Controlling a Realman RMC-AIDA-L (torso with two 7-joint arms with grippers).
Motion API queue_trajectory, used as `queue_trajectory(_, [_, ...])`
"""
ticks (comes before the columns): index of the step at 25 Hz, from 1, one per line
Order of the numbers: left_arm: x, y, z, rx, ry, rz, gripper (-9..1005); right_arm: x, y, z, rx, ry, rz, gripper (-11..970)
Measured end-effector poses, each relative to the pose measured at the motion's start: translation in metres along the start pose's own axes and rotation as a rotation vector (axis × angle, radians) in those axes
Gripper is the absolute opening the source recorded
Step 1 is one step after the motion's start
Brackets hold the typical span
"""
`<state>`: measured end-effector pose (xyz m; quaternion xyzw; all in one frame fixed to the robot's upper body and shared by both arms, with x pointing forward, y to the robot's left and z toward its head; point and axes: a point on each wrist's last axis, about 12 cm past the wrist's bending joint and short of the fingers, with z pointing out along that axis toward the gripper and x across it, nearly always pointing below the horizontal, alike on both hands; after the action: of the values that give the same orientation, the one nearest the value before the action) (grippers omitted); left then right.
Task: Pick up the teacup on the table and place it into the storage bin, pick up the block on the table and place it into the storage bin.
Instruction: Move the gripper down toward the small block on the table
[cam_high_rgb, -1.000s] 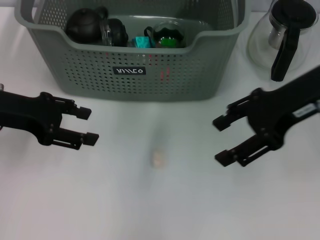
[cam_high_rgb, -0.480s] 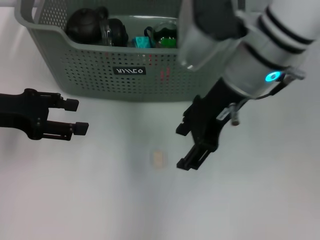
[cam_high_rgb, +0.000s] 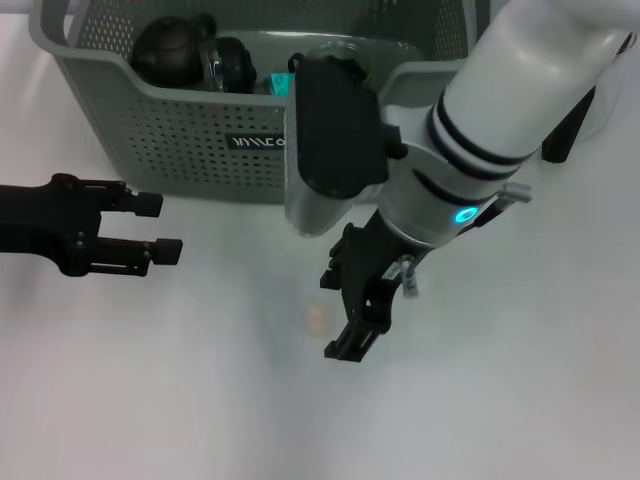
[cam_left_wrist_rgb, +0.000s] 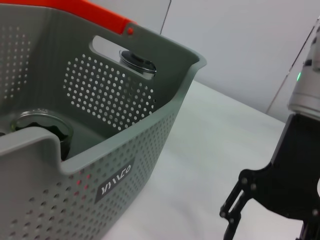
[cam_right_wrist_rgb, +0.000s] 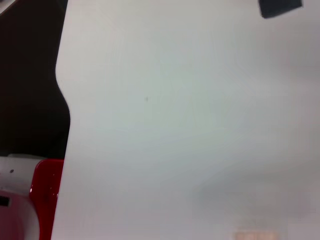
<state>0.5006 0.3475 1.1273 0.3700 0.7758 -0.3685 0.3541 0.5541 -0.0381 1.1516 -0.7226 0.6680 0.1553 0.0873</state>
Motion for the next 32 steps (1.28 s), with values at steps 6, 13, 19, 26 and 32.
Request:
queue_trajectory(6, [0.005, 0.0, -0.004, -0.017, -0.02, 0.0, 750, -0.001, 0.0, 0.011, 0.035, 0.008, -0.021, 795])
queue_trajectory(13, [0.021, -0.005, -0.009, -0.019, -0.024, 0.014, 750, -0.001, -0.001, 0.016, 0.05, -0.003, -0.011, 781])
queue_trajectory(19, [0.028, -0.006, -0.009, -0.021, -0.034, 0.001, 750, -0.002, 0.0, 0.021, 0.061, 0.001, -0.024, 769])
queue_trajectory(26, [0.026, -0.006, -0.004, -0.01, -0.041, 0.0, 750, -0.003, 0.001, 0.033, 0.101, -0.009, -0.051, 756])
queue_trajectory(32, [0.026, -0.005, -0.001, 0.0, -0.052, -0.002, 750, 0.002, 0.0, 0.037, 0.105, -0.006, -0.038, 744])
